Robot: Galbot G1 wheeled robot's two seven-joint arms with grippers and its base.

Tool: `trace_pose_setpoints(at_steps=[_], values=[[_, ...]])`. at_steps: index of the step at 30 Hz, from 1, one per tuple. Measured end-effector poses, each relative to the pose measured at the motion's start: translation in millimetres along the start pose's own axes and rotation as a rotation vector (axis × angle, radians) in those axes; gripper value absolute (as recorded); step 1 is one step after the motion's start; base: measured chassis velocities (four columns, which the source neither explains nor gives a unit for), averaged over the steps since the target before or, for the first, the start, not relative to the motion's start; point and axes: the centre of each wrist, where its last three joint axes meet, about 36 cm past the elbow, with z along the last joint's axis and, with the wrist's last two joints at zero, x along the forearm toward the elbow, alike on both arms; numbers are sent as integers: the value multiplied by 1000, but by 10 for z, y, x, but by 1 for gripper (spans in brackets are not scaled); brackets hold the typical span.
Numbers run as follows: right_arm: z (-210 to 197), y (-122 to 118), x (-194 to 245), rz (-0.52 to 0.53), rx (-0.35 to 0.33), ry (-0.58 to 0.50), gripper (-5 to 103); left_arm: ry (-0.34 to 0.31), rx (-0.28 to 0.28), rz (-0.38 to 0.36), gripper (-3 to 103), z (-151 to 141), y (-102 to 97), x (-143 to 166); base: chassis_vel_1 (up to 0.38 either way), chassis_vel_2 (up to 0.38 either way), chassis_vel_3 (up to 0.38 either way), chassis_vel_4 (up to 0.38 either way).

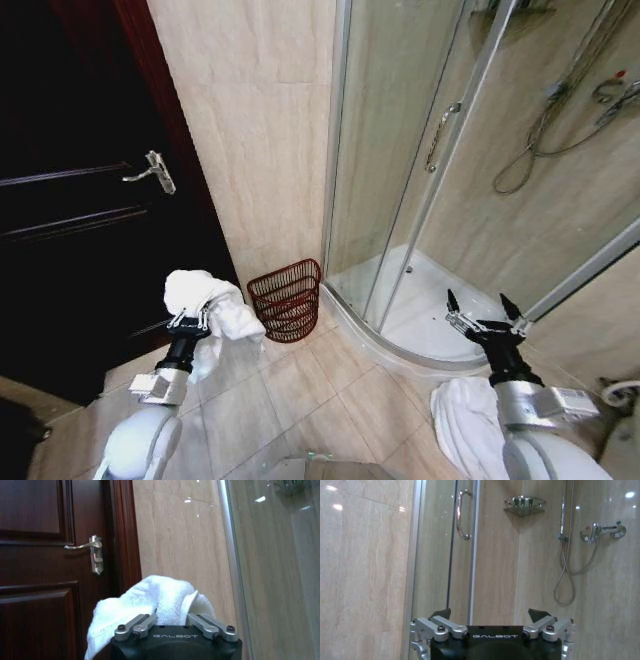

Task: Discard the used towel into the hamper.

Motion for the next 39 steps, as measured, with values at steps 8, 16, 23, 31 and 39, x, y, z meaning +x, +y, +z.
trace_pose_setpoints(at_steps=[8, 16, 23, 31, 39], values=[[21, -3, 8, 5, 11, 5, 100, -23, 2, -3, 10, 91, 57, -17, 0, 0, 0, 0], [47, 14, 7, -7, 10, 20, 100, -42, 9, 21, 10, 101, 57, -53, 0, 0, 0, 0], [63, 12, -11, 4, 10, 13, 100, -52, 11, 34, 10, 93, 60, -100, -6, 4, 6, -8], [68, 16, -27, 15, 7, 6, 100, -51, 16, 40, 10, 91, 47, -130, -62, 62, 64, -68], [30, 37, -55, -1, 1, 7, 100, -57, 14, 51, 10, 58, 38, -221, -73, 56, 58, -64]])
